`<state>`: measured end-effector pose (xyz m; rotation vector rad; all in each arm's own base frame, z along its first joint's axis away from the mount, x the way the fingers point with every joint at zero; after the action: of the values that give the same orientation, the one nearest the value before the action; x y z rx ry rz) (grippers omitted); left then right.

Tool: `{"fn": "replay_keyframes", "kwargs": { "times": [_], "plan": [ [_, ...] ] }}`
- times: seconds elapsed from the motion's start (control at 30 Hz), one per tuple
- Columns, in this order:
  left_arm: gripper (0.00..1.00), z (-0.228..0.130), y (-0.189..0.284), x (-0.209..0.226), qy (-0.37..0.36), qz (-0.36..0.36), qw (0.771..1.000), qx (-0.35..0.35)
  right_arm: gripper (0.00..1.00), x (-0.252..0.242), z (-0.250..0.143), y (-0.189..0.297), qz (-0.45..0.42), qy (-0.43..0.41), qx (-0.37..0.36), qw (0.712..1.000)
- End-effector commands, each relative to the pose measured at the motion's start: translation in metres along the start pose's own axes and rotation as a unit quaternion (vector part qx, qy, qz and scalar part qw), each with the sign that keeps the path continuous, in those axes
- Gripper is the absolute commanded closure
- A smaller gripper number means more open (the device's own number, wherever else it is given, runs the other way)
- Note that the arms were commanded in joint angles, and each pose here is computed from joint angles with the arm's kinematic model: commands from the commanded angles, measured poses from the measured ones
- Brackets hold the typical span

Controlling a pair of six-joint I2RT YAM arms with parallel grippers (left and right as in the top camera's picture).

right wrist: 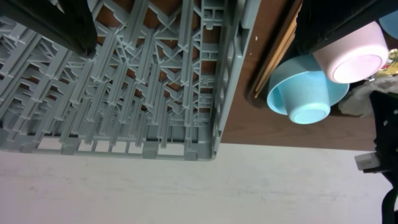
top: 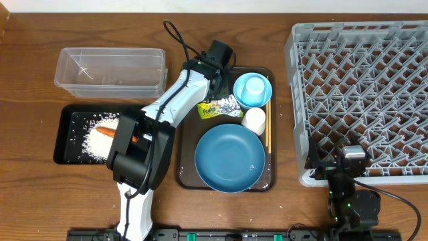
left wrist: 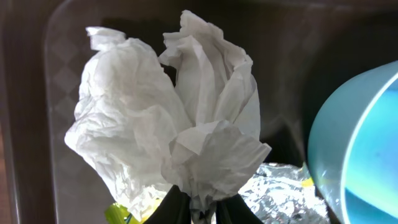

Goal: Sort waste into correct bins and load items into the dishwasher rack
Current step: 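Close the left gripper on the crumpled tissue and lift it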

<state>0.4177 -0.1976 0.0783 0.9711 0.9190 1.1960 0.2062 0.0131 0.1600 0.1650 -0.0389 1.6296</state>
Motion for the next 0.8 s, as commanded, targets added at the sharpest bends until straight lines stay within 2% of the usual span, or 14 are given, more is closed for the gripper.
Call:
{"fn": "replay_keyframes", "kwargs": {
  "times": [0.0, 0.03, 0.07, 0.13, 0.27, 0.3, 0.33, 0.63, 0.77],
  "plan": [
    [0.85, 0.004, 0.023, 0.002, 0.009, 0.002, 1.0, -0.017, 0.01, -0.004, 0.0, 0.0, -0.011, 0.005, -0.001, 1.0],
    [0.83, 0.004, 0.026, 0.002, 0.012, 0.002, 1.0, -0.018, 0.01, -0.004, 0.0, 0.0, -0.011, 0.004, -0.001, 1.0],
    [0.76, 0.003, 0.03, 0.002, 0.016, 0.001, 1.0, -0.018, 0.01, -0.004, 0.0, 0.0, -0.011, 0.005, -0.001, 1.0],
    [0.76, 0.003, 0.036, 0.0, 0.016, -0.009, 1.0, -0.017, 0.01, -0.004, 0.0, 0.0, -0.011, 0.004, -0.001, 1.0],
    [0.81, 0.002, 0.046, -0.006, 0.016, -0.034, 0.999, -0.016, 0.01, -0.004, 0.0, 0.0, -0.011, 0.004, -0.001, 1.0],
    [0.87, 0.002, 0.047, -0.007, 0.016, -0.039, 0.999, -0.014, 0.01, -0.004, 0.0, 0.0, -0.011, 0.004, -0.001, 1.0],
    [0.89, 0.002, 0.047, -0.007, 0.016, -0.039, 0.999, -0.015, 0.01, -0.004, 0.0, 0.0, -0.011, 0.004, -0.001, 1.0],
    [0.9, -0.003, 0.047, -0.006, 0.016, -0.035, 0.999, -0.002, 0.01, -0.004, 0.0, 0.0, -0.011, 0.004, -0.001, 1.0],
    [0.94, -0.001, 0.052, -0.005, 0.017, -0.036, 0.999, -0.009, 0.01, -0.004, 0.0, 0.0, -0.011, 0.004, -0.001, 1.0]
  ]
}}
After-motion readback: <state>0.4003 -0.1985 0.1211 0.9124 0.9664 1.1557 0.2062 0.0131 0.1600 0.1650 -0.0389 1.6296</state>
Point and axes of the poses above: each gripper's point midway between its finger pads, its own y axis back along the fingers, its own x axis along the line the jaws close on, z = x × y, the point moved 4 cm from there along y, back along the fingers, and after that the axes turned 8 degrees about -y, right-handed, at the moved point
